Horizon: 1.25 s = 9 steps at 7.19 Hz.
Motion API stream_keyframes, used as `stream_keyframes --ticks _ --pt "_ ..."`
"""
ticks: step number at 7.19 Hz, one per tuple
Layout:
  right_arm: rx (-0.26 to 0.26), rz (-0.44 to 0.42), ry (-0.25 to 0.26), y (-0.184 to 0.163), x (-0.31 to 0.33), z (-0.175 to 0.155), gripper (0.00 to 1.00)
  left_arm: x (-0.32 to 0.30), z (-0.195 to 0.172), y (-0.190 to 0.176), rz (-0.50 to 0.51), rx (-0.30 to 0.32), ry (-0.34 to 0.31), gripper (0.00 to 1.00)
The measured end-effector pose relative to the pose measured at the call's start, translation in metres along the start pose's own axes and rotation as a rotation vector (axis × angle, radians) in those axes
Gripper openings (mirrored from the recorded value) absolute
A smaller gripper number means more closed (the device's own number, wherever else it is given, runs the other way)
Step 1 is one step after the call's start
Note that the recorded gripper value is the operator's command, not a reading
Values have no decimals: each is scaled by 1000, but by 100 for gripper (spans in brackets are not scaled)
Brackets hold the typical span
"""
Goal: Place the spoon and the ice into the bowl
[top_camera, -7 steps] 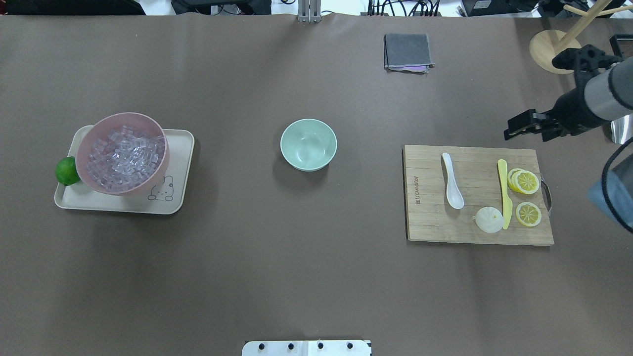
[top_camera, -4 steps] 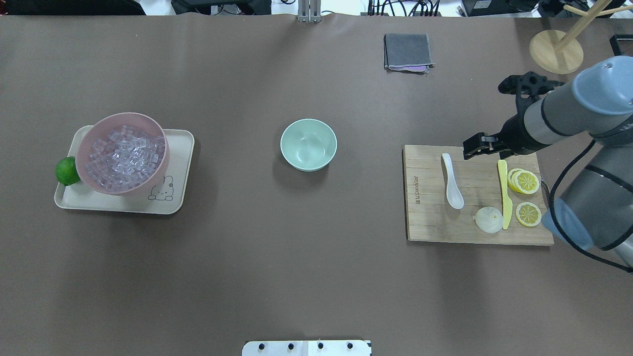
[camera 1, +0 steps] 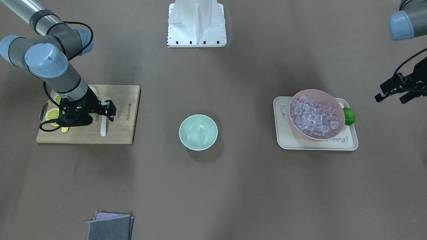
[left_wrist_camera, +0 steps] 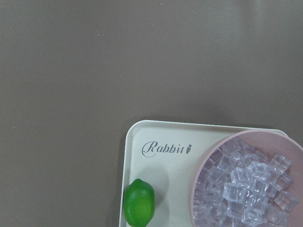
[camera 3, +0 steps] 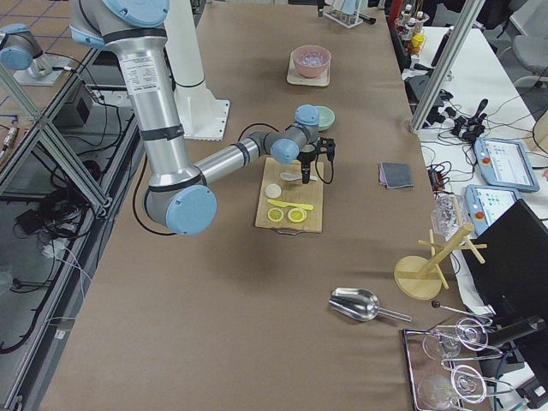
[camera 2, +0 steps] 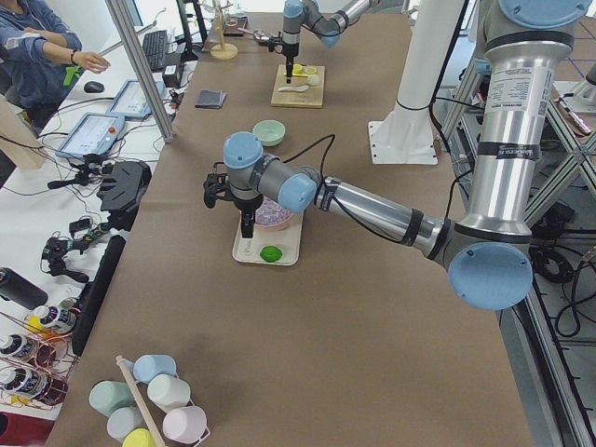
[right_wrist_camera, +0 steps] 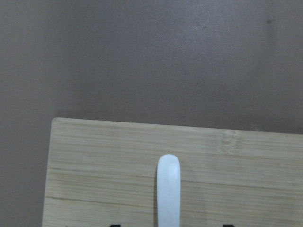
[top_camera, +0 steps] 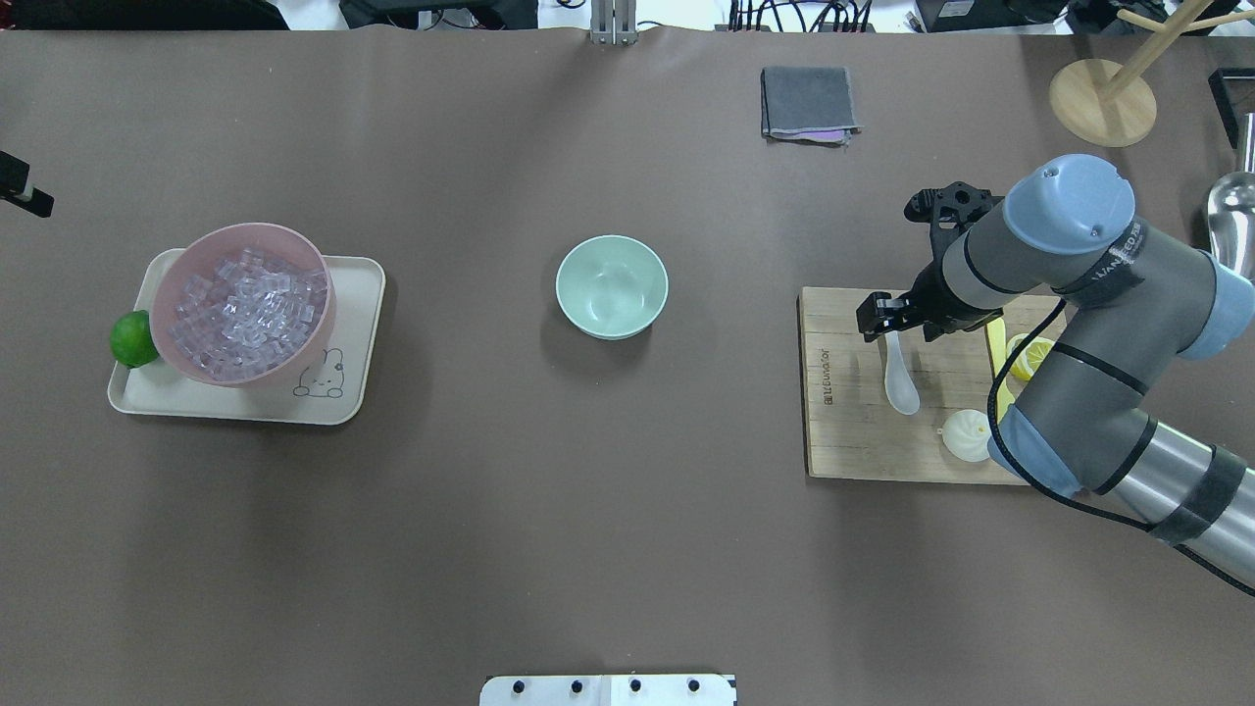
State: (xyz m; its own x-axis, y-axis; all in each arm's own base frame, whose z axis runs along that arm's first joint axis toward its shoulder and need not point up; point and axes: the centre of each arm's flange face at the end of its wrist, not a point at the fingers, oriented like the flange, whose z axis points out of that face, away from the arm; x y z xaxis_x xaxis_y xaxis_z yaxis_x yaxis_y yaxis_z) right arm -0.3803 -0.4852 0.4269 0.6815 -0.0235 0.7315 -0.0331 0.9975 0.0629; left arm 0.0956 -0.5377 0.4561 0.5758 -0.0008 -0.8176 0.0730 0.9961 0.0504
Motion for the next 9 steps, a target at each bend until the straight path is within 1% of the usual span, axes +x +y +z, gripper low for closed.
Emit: stream_keyframes --ticks 1,2,4,6,7,9 --pt "-3 3 4 0 2 2 13 5 6 -4 3 -10 0 98" --pt "-6 5 5 1 3 3 0 9 12 -7 7 -19 0 98" --pt "-10 5 4 2 2 4 0 11 17 -11 8 -28 0 98" --pt "-14 1 -9 1 -2 -1 0 17 21 -17 -3 -31 2 98" --pt "-17 3 -27 -2 -7 -9 0 28 24 -20 -24 -30 0 98" --pt "-10 21 -61 -17 -24 -31 0 64 39 -22 -51 -10 -34 97"
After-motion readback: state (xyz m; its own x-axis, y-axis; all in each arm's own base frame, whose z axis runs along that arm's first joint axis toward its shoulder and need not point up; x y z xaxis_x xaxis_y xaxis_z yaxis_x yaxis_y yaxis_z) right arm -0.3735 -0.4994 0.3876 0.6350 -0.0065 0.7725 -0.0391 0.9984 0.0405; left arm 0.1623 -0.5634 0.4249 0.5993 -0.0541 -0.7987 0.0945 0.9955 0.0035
